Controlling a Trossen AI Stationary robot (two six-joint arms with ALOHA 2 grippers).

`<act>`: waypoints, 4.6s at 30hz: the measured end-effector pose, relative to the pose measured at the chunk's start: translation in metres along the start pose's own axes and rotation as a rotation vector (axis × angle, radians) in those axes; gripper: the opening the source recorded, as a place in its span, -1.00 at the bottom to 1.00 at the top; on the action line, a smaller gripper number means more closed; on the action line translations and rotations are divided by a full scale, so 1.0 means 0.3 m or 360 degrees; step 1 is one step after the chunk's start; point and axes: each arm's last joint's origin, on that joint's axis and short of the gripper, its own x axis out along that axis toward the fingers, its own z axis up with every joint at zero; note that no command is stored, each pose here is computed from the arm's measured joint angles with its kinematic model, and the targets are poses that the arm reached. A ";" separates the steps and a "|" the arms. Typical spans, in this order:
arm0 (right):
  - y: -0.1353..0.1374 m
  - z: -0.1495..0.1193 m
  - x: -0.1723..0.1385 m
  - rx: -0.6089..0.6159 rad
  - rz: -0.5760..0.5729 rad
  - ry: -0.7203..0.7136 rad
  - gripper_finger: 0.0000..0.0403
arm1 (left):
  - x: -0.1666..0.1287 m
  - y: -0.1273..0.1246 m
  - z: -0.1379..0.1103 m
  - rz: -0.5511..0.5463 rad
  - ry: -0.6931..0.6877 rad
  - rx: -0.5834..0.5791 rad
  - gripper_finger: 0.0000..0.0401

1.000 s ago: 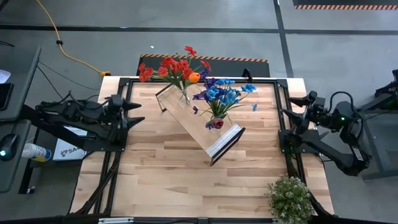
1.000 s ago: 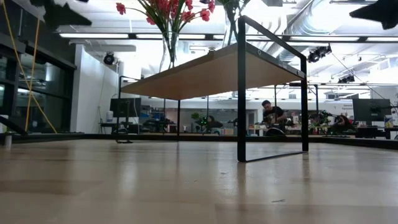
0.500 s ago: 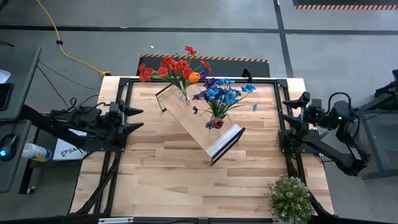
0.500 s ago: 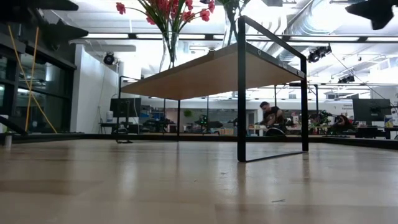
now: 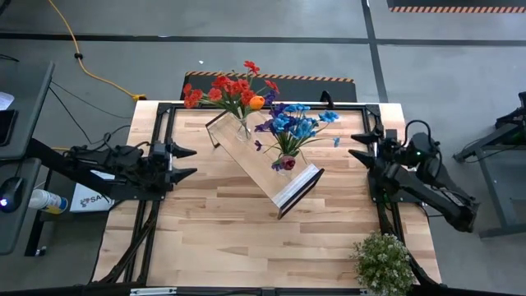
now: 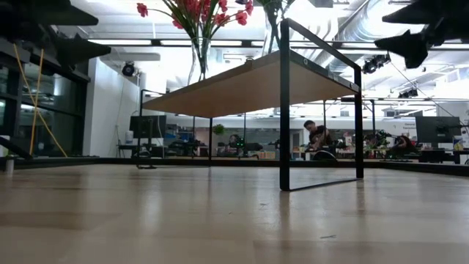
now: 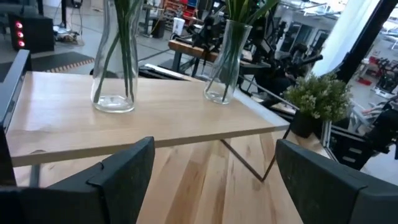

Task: Pick and place flowers into a vace then onto a shelf
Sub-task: Return to Home Position

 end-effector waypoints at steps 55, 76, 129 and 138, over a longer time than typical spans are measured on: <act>0.093 -0.210 0.088 0.0085 0.0493 -0.0338 0.45 | 0.056 -0.014 -0.093 -0.0260 -0.0052 0.0188 0.83; 0.088 -0.238 0.095 0.0074 0.0455 -0.0178 0.45 | 0.092 -0.004 -0.181 -0.0265 -0.0094 0.0257 0.83; 0.084 -0.304 0.099 0.0046 0.0551 0.0134 0.45 | 0.093 0.000 -0.180 -0.0203 -0.0107 0.0263 0.83; 0.084 -0.304 0.099 0.0046 0.0550 0.0136 0.45 | 0.093 0.000 -0.180 -0.0203 -0.0107 0.0263 0.83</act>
